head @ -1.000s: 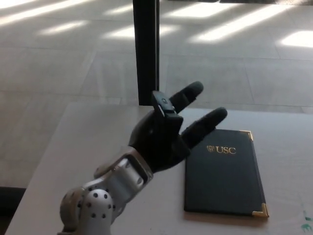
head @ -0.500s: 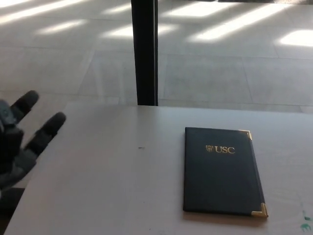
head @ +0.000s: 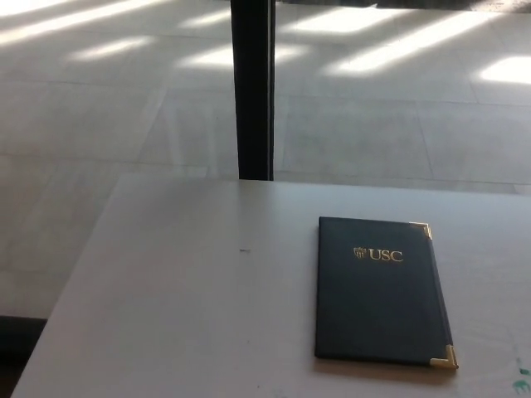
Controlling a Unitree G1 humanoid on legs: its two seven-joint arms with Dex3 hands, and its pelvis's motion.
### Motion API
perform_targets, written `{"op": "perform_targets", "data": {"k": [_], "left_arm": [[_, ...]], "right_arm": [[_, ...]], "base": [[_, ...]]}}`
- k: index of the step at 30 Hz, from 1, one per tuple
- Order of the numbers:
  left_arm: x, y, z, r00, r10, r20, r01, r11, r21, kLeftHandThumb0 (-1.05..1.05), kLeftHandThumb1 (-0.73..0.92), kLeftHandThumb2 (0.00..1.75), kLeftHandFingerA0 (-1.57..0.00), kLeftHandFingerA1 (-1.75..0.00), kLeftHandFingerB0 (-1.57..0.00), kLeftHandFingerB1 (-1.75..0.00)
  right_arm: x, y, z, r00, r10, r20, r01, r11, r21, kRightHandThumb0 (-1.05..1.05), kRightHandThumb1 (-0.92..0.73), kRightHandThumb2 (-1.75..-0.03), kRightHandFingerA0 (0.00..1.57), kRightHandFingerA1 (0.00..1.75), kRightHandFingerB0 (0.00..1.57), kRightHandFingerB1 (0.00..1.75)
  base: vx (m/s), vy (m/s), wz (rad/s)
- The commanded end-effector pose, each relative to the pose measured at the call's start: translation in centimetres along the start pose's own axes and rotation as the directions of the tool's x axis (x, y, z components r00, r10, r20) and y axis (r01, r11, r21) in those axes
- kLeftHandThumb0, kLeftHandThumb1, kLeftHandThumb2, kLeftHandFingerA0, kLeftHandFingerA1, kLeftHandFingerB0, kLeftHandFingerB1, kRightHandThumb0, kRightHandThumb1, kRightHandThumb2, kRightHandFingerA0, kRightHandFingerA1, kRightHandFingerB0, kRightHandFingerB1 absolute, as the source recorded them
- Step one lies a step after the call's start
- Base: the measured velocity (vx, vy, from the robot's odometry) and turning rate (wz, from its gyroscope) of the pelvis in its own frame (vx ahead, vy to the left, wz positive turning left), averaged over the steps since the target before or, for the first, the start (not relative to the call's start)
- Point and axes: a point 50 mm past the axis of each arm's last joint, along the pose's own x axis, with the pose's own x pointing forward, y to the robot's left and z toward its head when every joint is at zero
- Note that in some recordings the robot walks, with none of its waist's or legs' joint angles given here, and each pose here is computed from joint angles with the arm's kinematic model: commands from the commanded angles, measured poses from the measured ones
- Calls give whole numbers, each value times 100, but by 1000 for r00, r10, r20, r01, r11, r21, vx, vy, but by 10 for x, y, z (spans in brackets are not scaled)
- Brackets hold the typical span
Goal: The robot uses its left hand to push the cover of the diary kept in the middle of the desk to close it
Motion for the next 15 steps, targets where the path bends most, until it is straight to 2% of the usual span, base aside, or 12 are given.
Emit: {"op": "perform_targets", "data": {"k": [1, 2, 3, 4, 8, 9, 10, 11, 12, 13, 14, 15], "left_arm": [[-13, 33, -5, 992, 114, 46, -114, 993, -1, -105, 76, 90, -37, -55, -21, -41], [-14, 37, -10, 991, 124, 42, -124, 992, -6, -105, 78, 90, -35, -54, -18, -42], [-15, 39, -14, 991, 126, 35, -125, 992, -17, -105, 78, 90, -35, -54, -18, -42], [-14, 42, -22, 987, 162, 2, -162, 987, -15, -105, 81, 92, -37, -54, -20, -43], [-17, 47, -34, 987, 160, -30, -160, 987, 13, -105, 74, 89, -36, -57, -21, -45], [-18, 46, -35, 987, 161, -30, -160, 987, 9, -105, 74, 90, -37, -59, -22, -46], [-19, 46, -35, 985, 170, -41, -170, 985, -5, -105, 59, 119, -40, -62, -21, -50], [-21, 46, -36, 985, 165, -45, -166, 986, -19, -105, 72, 89, -40, -61, -21, -49], [-23, 46, -37, 985, 162, -49, -164, 986, -19, -105, 73, 90, -38, -62, -21, -49], [-24, 46, -38, 985, 164, -53, -165, 986, -13, -105, 74, 91, -34, -60, -20, -48], [-24, 47, -37, 985, 164, -49, -165, 986, -13, -105, 74, 91, -34, -60, -20, -48], [-24, 47, -36, 984, 174, -49, -174, 985, -15, -105, 75, 91, -34, -57, -21, -47]], "right_arm": [[-1, -4, 3, 1000, 4, 7, -4, 1000, 2, -72, -76, -112, 49, 68, 35, 54], [-1, -4, 3, 1000, 8, 6, -8, 1000, 5, -73, -92, -69, 51, 64, 39, 41], [-1, -4, 3, 1000, 12, 7, -12, 1000, 8, -73, -92, -69, 51, 64, 39, 41], [0, -4, 2, 1000, 6, 7, -6, 1000, -2, -72, -76, -111, 48, 67, 35, 54], [3, -7, 3, 1000, -13, 10, 13, 1000, 6, -71, -74, -111, 49, 66, 37, 54], [3, -7, 3, 1000, -13, 9, 13, 1000, 8, -72, -92, -68, 52, 59, 43, 39], [3, -7, 3, 1000, -12, 9, 12, 1000, 11, -72, -92, -67, 52, 59, 44, 39], [2, -6, 3, 1000, -13, 6, 13, 1000, 17, -71, -75, -110, 49, 67, 37, 54], [1, -5, 4, 1000, -9, 8, 9, 1000, 10, -71, -75, -111, 49, 67, 37, 54], [0, -4, 5, 1000, -5, 12, 5, 1000, 3, -72, -92, -68, 54, 63, 42, 40], [1, -3, 4, 1000, -2, 11, 2, 1000, 4, -72, -92, -68, 54, 63, 42, 40], [1, -3, 3, 1000, 2, 10, -2, 1000, 5, -68, -73, -110, 50, 69, 36, 54]], "base": [[0, 0, 0], [0, 0, 0], [0, 0, 0], [0, 0, 0], [0, 0, 0], [0, 0, 0], [0, 0, 0], [0, 0, 0], [0, 0, 0], [0, 0, 0], [0, 0, 0], [0, 0, 0]]}}
